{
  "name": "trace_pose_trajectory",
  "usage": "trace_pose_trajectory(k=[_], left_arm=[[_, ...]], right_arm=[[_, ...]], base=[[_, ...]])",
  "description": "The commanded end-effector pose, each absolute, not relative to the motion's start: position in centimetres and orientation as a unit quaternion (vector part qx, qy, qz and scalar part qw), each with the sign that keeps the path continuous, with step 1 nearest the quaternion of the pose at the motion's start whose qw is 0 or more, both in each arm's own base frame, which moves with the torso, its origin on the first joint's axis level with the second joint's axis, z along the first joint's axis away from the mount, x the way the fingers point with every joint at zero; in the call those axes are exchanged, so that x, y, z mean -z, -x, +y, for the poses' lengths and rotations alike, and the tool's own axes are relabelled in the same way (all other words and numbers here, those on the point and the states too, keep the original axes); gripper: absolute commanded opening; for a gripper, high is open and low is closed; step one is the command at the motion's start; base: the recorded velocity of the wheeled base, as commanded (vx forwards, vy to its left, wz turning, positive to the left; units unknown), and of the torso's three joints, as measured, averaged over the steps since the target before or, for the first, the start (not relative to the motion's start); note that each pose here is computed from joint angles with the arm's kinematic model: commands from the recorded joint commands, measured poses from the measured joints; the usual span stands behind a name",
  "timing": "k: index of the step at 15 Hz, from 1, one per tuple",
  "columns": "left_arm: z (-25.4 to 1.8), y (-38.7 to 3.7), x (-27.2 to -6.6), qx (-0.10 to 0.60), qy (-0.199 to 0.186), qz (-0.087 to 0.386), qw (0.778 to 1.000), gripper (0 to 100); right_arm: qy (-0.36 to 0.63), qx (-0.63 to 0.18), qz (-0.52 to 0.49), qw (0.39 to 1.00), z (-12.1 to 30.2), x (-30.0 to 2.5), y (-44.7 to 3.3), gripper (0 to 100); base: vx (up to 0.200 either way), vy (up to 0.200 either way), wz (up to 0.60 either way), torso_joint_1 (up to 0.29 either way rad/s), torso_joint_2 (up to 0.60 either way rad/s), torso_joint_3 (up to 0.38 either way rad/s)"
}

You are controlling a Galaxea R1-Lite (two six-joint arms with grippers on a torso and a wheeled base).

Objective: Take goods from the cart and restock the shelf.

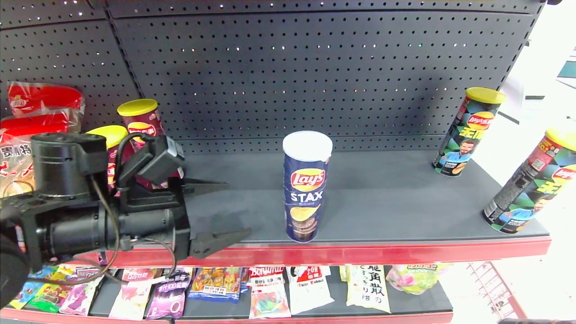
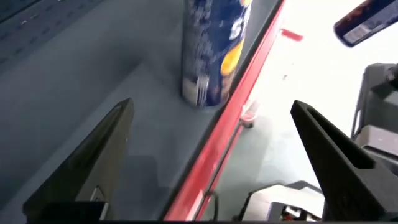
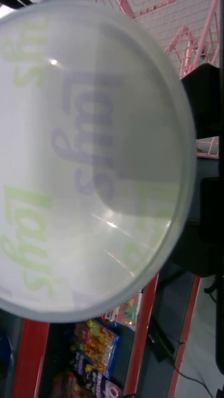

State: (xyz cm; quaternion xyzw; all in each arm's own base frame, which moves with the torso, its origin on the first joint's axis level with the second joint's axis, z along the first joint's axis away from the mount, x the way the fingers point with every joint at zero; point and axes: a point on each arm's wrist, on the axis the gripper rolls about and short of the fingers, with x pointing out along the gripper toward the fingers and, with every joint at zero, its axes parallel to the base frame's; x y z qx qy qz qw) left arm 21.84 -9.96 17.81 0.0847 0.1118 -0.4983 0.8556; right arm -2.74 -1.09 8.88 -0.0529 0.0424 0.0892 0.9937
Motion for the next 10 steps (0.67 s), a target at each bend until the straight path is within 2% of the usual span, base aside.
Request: trace_pose_trajectory(k=[1, 3, 7, 8, 10], left_arm=[[-7.9, -17.4, -18.7, 0.462, -0.080, 0.089, 0.879, 100], [-7.3, -15.8, -19.8, 0.447, -0.053, 0.076, 0.890, 100], [-6.6, -14.7, -20.8, 0.393, -0.058, 0.050, 0.916, 100], [-6.1, -13.9, -21.1, 0.350, -0.062, 0.037, 0.934, 100], [-5.2, -12.5, -21.1, 0.264, -0.069, 0.026, 0.962, 100]], right_arm=[[0.055, -0.093, 0.053, 0.993, -1.0, -10.0, 2.4, 0], [0.059, -0.095, 0.072, 0.991, -0.8, -12.2, 1.7, 0], [0.056, -0.112, 0.071, 0.990, 0.0, -15.2, -0.5, 0], [0.053, -0.109, 0.060, 0.991, 0.7, -18.1, -2.8, 0], [0.055, -0.112, 0.071, 0.990, 1.8, -21.5, -6.5, 0]], base=[[0.000, 0.000, 0.00, 0.000, 0.00, 0.000], [0.000, 0.000, 0.00, 0.000, 0.00, 0.000], [0.000, 0.000, 0.00, 0.000, 0.00, 0.000], [0.000, 0.000, 0.00, 0.000, 0.00, 0.000], [0.000, 0.000, 0.00, 0.000, 0.00, 0.000]])
